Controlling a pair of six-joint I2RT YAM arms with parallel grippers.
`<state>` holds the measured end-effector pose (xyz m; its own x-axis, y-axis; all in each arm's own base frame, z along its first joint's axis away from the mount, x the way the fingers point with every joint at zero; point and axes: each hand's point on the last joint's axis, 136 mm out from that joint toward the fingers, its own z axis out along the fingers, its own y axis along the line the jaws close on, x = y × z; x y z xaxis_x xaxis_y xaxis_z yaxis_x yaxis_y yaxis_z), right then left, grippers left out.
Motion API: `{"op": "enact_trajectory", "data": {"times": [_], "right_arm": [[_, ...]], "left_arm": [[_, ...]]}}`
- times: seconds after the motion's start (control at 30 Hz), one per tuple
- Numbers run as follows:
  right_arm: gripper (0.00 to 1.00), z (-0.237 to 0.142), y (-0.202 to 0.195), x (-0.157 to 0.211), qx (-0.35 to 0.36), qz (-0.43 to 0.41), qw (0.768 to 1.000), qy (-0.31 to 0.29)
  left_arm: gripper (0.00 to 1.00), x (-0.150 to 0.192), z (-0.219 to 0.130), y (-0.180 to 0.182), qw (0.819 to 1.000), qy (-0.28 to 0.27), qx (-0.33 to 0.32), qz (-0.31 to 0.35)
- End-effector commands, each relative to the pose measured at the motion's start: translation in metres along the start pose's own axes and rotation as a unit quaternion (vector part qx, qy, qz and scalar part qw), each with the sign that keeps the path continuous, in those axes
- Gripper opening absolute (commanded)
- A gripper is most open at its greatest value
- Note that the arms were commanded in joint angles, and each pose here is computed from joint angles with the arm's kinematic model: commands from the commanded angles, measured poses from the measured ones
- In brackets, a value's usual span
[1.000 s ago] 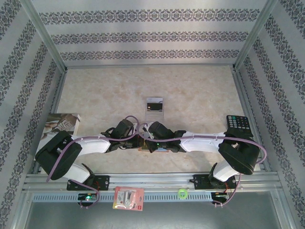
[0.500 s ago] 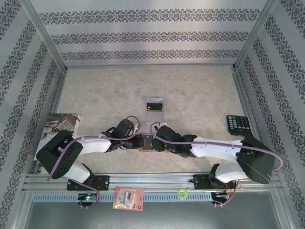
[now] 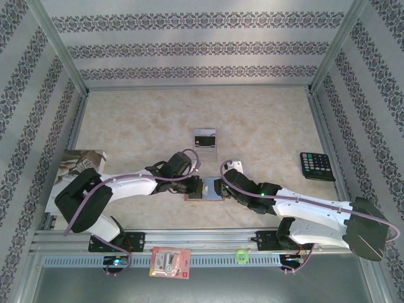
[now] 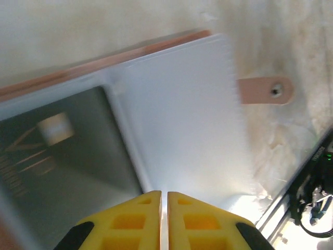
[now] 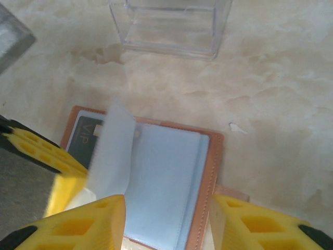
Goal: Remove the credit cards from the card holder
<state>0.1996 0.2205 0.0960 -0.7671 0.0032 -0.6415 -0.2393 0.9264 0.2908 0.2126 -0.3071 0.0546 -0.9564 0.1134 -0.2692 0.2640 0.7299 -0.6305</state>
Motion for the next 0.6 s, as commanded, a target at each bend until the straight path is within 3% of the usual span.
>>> {"op": "enact_trajectory", "data": {"times": [0.0,0.1,0.27,0.37,0.47,0.57], "right_arm": [[0.47,-0.007,-0.016,0.000,0.026,0.002,1.000,-0.017],[0.47,-0.013,-0.023,-0.001,0.031,0.007,0.999,-0.023],[0.46,-0.016,-0.030,0.000,0.033,0.017,0.999,-0.031],[0.46,-0.015,-0.031,-0.001,0.035,0.018,0.999,-0.029],[0.46,-0.013,-0.030,0.000,0.035,0.019,0.999,-0.023],[0.46,-0.011,-0.022,-0.001,0.021,0.016,0.999,-0.018]], "left_arm": [[0.13,0.013,0.011,-0.016,0.999,0.042,0.007,0.026],[0.14,0.019,0.021,-0.032,0.997,0.065,0.019,0.045],[0.16,0.041,0.048,-0.021,0.991,0.131,0.010,0.028],[0.22,0.045,0.055,-0.022,0.989,0.146,0.019,0.024],[0.24,0.039,0.050,-0.024,0.991,0.132,0.020,0.033],[0.31,0.018,0.027,-0.036,0.996,0.066,0.028,0.051]]}}
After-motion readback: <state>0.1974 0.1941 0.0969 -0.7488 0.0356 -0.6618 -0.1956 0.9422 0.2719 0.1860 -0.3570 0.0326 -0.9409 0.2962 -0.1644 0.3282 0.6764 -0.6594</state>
